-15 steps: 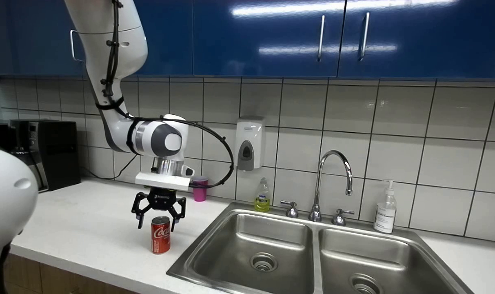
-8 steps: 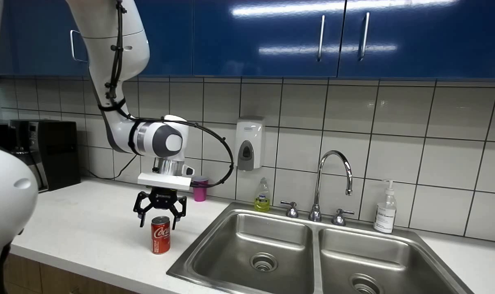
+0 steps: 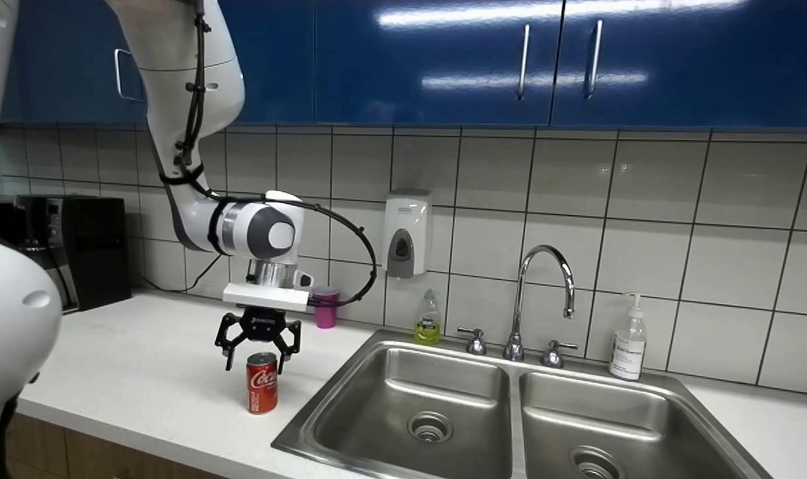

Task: Move the red can to the sink on the left

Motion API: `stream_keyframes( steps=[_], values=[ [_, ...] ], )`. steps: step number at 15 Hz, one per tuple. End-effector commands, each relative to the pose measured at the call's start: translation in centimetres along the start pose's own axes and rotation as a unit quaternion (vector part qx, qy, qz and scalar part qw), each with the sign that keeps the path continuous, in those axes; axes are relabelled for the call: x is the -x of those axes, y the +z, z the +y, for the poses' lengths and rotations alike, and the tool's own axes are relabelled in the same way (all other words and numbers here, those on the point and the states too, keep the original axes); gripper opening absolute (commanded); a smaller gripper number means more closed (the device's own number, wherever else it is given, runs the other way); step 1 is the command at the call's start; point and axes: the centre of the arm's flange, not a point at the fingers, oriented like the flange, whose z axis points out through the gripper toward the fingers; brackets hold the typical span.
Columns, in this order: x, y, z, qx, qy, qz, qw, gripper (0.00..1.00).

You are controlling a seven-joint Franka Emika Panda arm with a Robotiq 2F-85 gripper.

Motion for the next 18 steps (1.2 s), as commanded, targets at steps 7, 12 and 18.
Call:
stream_keyframes(
  steps=[7, 12, 18],
  values=[
    [-0.8, 0.1, 0.8, -0.002, -0.007, 0.011, 0.9999, 1.0],
    [-0.9, 0.2, 1.1, -0.004, -0.003, 0.013, 0.9999, 0.58],
    [-0.9, 0.1, 1.6, -0.004, 0.005, 0.017, 0.9998, 0.4]
  ],
)
